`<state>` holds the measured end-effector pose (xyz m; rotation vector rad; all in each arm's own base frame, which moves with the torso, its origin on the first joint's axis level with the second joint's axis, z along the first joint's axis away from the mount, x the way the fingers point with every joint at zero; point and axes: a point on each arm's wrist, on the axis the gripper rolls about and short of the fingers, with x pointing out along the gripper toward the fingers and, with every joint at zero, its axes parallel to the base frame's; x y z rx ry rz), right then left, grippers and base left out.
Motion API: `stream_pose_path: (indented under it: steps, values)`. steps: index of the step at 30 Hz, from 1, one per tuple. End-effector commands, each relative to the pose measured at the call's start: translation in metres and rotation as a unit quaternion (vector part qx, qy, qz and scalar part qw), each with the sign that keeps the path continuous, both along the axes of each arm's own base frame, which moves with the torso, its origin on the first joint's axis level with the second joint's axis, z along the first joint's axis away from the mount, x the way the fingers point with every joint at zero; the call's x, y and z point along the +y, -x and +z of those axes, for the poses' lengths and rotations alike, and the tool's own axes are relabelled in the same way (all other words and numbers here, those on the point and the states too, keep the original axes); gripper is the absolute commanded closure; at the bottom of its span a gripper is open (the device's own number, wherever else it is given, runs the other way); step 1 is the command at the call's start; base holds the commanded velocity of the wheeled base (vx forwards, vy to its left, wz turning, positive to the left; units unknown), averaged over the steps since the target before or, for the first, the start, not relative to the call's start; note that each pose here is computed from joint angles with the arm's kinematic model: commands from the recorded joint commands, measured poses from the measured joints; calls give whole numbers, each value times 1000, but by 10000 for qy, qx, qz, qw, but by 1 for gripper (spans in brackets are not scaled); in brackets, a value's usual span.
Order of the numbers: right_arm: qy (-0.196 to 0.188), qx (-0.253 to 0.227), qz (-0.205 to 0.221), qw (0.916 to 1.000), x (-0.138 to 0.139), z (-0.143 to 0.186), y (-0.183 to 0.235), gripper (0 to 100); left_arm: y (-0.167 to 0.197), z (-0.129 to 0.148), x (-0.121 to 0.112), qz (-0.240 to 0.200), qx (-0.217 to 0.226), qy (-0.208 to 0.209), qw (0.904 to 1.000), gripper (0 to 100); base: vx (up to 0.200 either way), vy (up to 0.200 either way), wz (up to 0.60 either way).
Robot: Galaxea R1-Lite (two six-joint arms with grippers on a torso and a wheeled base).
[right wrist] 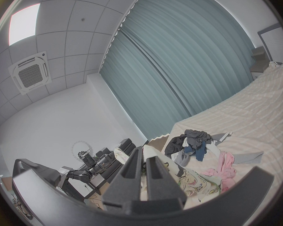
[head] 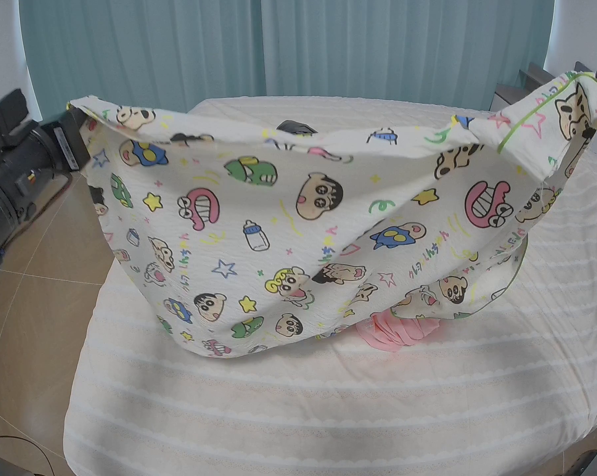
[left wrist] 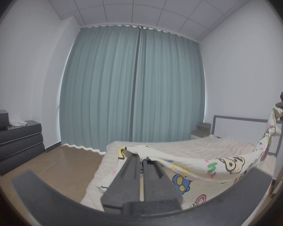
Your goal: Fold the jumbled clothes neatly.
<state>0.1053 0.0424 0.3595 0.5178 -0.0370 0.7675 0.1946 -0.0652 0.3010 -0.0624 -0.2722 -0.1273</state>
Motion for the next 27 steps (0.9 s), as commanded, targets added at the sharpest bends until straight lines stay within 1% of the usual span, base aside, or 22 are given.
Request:
stream_pose_path:
  steps: [1,10,15,19,21,24,27]
  values:
    - [-51,-194,22,9998,-2,8,9,100,17,19,6,21,-365,144,9992,100,0,0,0]
    - [-26,-93,24,10000,-2,3,8,100,21,11,8,19,-271,117,9996,100,0,0,0]
    - [-2,-21,54,10000,-2,-1,8,100,20,4,6,-24,-146,88,9999,100,0,0,0]
    - [27,59,100,9999,-1,-7,8,100,21,-1,3,-108,-67,59,9999,100,-200,0,0]
    - [89,240,191,9995,1,-18,6,100,23,-5,-3,-279,7,39,9996,100,-200,0,0]
    - [134,370,237,9989,3,-27,5,100,25,-9,-6,-370,71,13,9993,100,-200,0,0]
    - [153,396,321,9986,3,-31,8,100,25,-13,-8,-431,128,-11,9990,100,-200,0,0]
